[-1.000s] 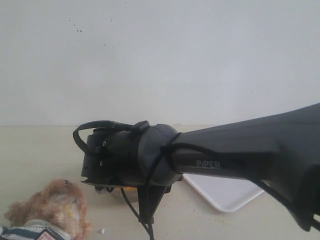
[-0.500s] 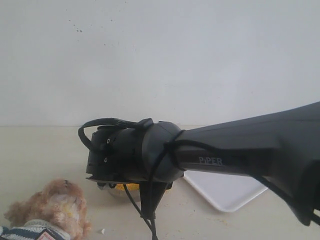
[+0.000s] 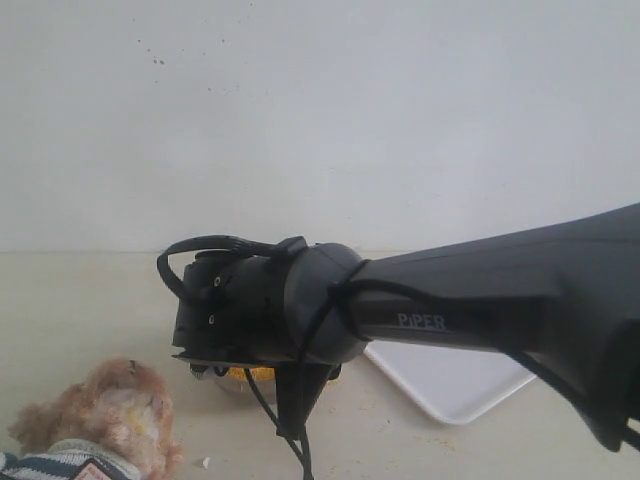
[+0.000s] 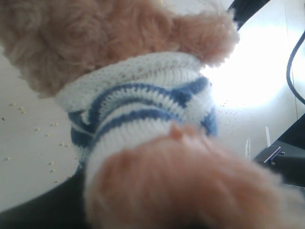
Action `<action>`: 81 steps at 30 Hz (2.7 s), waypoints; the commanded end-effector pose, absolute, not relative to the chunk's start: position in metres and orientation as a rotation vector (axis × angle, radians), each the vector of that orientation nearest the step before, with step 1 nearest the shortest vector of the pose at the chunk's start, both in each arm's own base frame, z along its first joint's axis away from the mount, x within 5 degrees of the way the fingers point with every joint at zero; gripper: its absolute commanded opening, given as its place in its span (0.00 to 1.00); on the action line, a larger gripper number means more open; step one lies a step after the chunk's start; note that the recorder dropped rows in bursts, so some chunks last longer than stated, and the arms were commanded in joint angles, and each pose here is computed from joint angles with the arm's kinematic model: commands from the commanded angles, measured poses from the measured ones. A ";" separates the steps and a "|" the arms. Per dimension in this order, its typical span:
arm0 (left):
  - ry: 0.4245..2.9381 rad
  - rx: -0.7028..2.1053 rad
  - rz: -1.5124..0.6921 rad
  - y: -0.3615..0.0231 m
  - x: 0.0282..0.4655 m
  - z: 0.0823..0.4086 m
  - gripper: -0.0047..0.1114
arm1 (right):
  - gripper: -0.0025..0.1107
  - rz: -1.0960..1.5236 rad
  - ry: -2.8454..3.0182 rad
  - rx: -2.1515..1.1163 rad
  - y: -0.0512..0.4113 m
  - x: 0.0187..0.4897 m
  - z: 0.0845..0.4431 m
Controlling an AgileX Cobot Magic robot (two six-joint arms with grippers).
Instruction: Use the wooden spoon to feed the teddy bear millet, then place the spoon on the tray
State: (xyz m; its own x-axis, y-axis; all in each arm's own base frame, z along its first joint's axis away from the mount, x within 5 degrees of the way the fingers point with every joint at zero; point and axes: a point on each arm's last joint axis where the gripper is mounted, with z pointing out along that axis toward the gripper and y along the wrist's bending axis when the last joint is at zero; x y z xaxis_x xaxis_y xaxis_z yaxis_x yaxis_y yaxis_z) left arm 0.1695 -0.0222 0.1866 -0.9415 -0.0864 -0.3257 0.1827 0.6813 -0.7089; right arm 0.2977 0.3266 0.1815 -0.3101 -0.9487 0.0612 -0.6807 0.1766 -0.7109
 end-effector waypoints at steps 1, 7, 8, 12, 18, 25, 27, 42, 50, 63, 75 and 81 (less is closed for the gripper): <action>2.549 0.074 -1.168 -0.024 0.169 0.188 0.07 | 0.02 -0.912 2.075 -1.514 0.325 0.300 0.184; 2.549 0.074 -1.168 -0.024 0.169 0.188 0.07 | 0.02 -0.914 2.078 -1.508 0.324 0.301 0.184; 2.549 0.074 -1.168 -0.024 0.169 0.188 0.07 | 0.02 -0.917 2.083 -1.504 0.323 0.302 0.184; 2.549 0.074 -1.168 -0.024 0.169 0.188 0.07 | 0.02 -0.937 2.091 -1.496 0.320 0.304 0.184; 2.549 0.074 -1.168 -0.024 0.169 0.188 0.07 | 0.02 -0.975 2.109 -1.499 0.317 0.308 0.177; 2.549 0.074 -1.168 -0.024 0.169 0.188 0.07 | 0.02 -0.977 2.117 -1.508 0.317 0.308 0.171; 2.549 0.074 -1.168 -0.024 0.169 0.188 0.07 | 0.02 -0.976 2.118 -1.506 0.317 0.308 0.171; 2.549 0.074 -1.168 -0.024 0.169 0.188 0.07 | 0.02 -0.870 2.214 -1.480 0.320 0.301 0.167; 2.549 0.074 -1.168 -0.024 0.169 0.188 0.07 | 0.02 -0.813 2.267 -1.467 0.321 0.297 0.166; 2.549 0.074 -1.168 -0.024 0.169 0.188 0.07 | 0.02 -0.681 2.321 -1.429 0.330 0.296 0.195; 2.549 0.074 -1.168 -0.024 0.169 0.188 0.07 | 0.02 -0.591 2.495 -1.367 0.321 0.297 0.195; 2.549 0.074 -1.168 -0.024 0.169 0.188 0.07 | 0.02 -0.577 2.511 -1.334 0.307 0.309 0.205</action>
